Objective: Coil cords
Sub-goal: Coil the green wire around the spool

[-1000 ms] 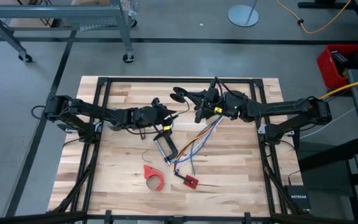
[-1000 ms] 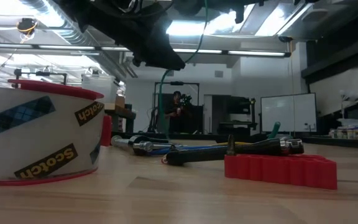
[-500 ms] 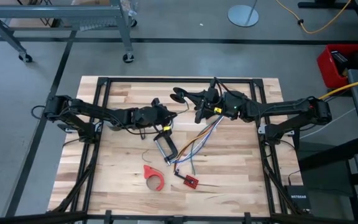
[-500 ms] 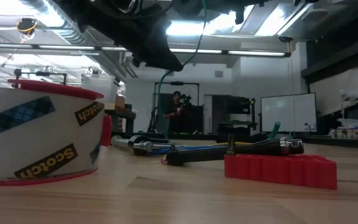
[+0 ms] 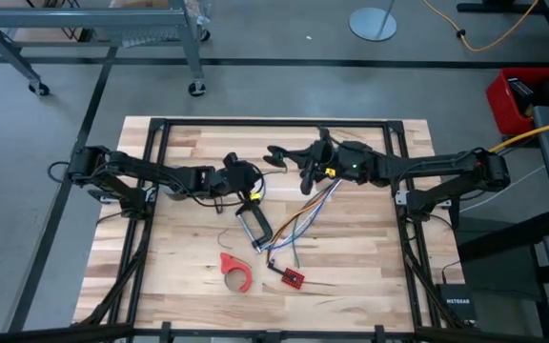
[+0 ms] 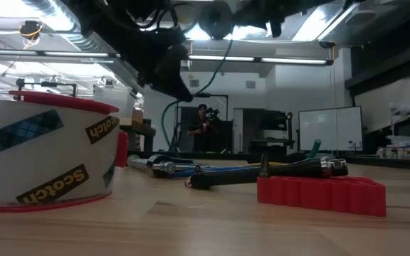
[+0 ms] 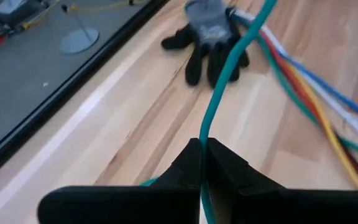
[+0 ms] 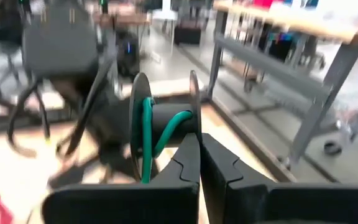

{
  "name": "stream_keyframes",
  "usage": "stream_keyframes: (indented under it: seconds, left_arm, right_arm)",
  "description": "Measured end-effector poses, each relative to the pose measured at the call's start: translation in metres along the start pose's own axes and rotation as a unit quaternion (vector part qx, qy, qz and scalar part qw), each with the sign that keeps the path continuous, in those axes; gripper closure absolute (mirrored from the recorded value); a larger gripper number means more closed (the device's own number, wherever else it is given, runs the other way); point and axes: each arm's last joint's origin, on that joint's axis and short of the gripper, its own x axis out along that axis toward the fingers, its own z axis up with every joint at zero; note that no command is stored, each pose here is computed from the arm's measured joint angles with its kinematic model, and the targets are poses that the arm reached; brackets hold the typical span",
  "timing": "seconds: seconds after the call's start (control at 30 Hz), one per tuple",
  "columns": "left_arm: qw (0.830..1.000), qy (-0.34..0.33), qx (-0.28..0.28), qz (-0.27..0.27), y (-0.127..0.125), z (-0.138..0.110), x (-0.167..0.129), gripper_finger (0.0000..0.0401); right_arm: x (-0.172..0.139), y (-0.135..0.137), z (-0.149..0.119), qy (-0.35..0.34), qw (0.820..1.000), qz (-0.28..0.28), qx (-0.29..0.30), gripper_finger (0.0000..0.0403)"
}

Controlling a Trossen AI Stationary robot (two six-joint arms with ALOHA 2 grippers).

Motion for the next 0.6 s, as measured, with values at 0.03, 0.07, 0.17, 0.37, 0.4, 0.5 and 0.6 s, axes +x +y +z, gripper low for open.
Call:
stream_keyframes:
  seconds: [0.03,0.07,0.17,0.37,0.4,0.5,0.6]
  left_arm:
    - [1.000,0.006,-0.003,0.004,0.002,-0.001,0.001,0.0399]
    - [1.000,0.013,-0.010,0.008,0.004,-0.002,0.002,0.0399]
    - [0.999,0.024,-0.021,0.019,0.010,-0.003,0.004,0.0400]
    - [0.998,0.026,-0.035,0.037,0.023,-0.002,0.009,0.0400]
    - [0.998,0.026,-0.037,0.040,0.024,-0.001,0.010,0.0400]
    - [0.998,0.026,-0.041,0.044,0.028,-0.001,0.011,0.0401]
    - [0.998,0.018,-0.051,0.043,0.030,0.002,0.010,0.0401]
  right_arm:
    - [0.000,0.000,-0.002,0.012,1.000,0.001,-0.003,0.0403]
    - [0.000,0.000,-0.005,0.023,1.000,0.001,-0.004,0.0403]
    - [-0.001,0.000,-0.011,0.058,0.998,0.001,-0.002,0.0403]
    - [-0.002,0.000,-0.021,0.108,0.994,-0.001,0.001,0.0403]
    - [-0.003,0.000,-0.022,0.114,0.994,-0.001,0.001,0.0403]
    - [-0.003,-0.001,-0.025,0.128,0.992,-0.004,0.008,0.0403]
    - [-0.002,-0.001,-0.030,0.148,0.989,-0.013,0.009,0.0403]
